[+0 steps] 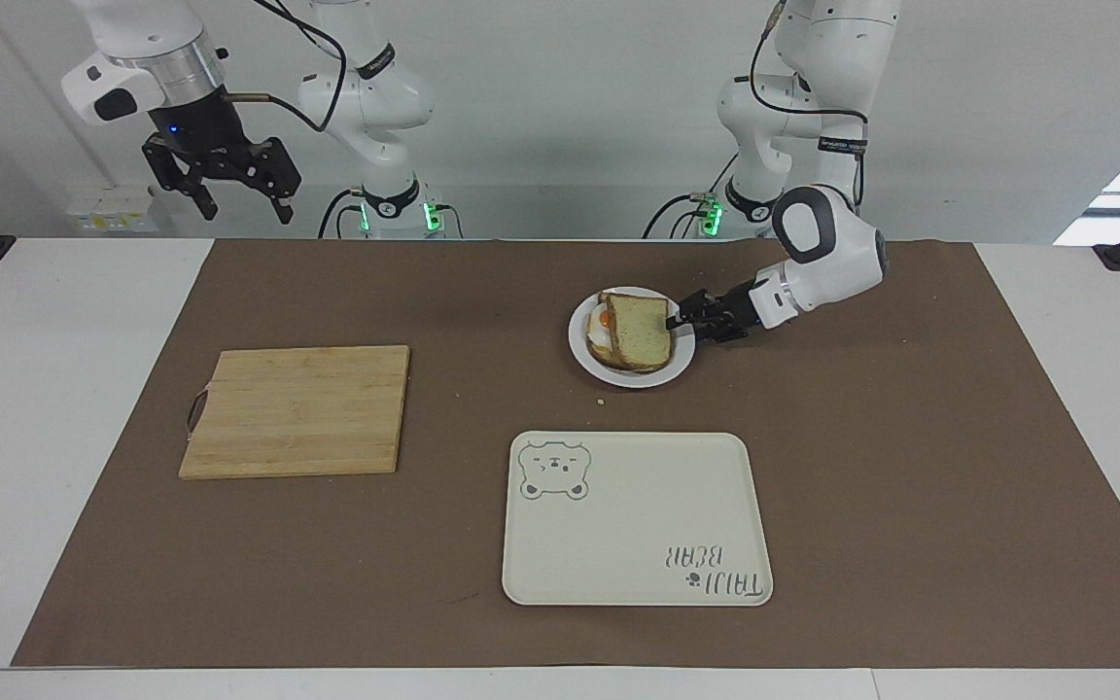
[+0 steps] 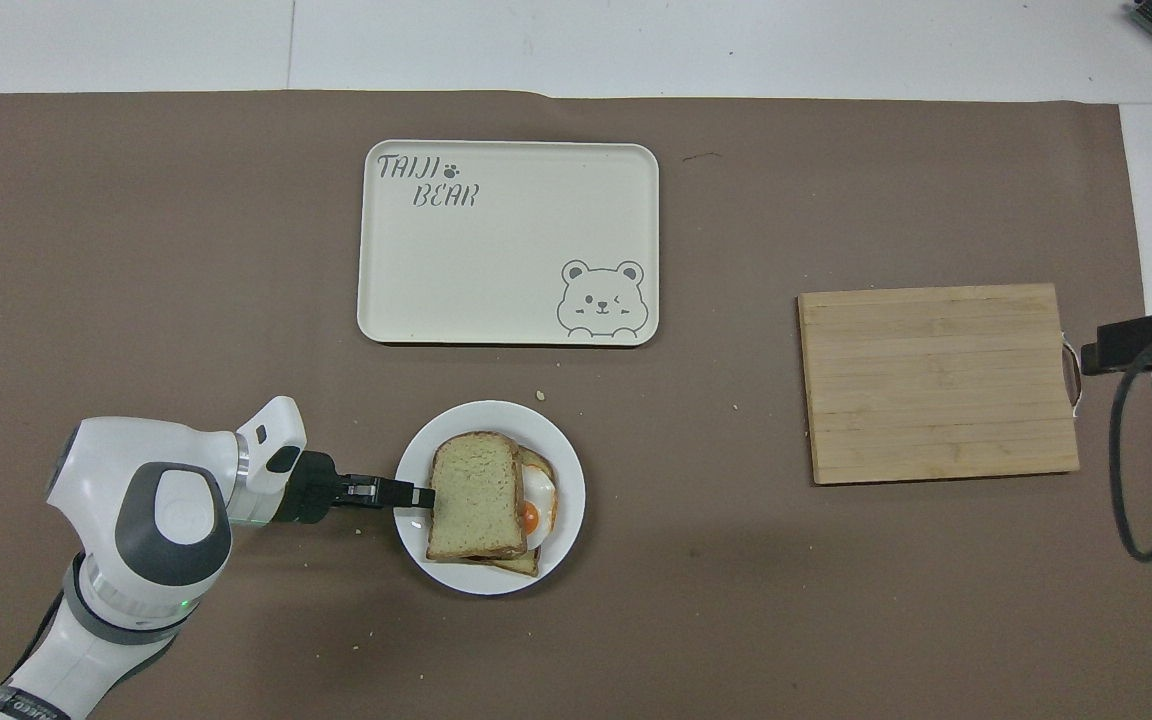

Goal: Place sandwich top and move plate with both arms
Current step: 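Reach the left gripper to the white plate rim and grasp it, then slide the white plate with the left gripper onto the bear tray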

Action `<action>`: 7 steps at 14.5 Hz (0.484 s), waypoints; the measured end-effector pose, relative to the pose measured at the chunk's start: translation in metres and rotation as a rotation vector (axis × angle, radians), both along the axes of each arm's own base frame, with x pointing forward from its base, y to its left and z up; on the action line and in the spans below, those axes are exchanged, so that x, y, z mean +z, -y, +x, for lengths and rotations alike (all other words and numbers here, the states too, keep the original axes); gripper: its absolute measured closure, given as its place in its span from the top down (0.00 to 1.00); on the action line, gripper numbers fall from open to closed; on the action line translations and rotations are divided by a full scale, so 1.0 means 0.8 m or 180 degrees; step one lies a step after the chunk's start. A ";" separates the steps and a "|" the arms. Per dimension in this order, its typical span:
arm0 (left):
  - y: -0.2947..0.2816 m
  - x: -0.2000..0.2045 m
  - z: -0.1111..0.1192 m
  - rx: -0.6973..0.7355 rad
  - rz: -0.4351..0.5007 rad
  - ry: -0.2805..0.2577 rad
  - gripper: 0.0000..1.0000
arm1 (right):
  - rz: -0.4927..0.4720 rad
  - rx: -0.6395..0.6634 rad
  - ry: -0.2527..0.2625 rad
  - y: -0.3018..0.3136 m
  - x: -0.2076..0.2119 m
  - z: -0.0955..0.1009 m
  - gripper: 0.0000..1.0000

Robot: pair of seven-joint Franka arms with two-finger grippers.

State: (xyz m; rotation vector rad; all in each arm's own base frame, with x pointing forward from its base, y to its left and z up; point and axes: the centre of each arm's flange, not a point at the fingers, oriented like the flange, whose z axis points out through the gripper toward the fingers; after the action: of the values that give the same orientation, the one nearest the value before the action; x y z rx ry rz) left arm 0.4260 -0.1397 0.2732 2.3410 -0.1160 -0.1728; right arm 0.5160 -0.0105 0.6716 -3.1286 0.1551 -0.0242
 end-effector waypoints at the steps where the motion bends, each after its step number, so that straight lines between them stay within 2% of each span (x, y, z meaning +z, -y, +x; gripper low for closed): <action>1: -0.001 -0.001 0.000 0.0003 -0.0004 0.0002 0.30 | 0.0000 -0.0002 -0.0001 0.001 0.000 0.000 1.00; 3: -0.002 0.000 0.000 0.0014 -0.0024 0.0004 0.07 | 0.0000 -0.0005 -0.0002 0.001 0.000 0.000 1.00; 7: -0.001 0.011 0.002 0.0047 -0.0123 0.0031 0.05 | 0.0001 -0.0007 -0.0003 0.002 -0.001 0.000 1.00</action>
State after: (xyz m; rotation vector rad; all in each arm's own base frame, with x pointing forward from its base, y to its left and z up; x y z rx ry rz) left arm 0.4274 -0.1392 0.2823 2.3039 -0.1060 -0.1506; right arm 0.5159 -0.0117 0.6712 -3.1283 0.1586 -0.0227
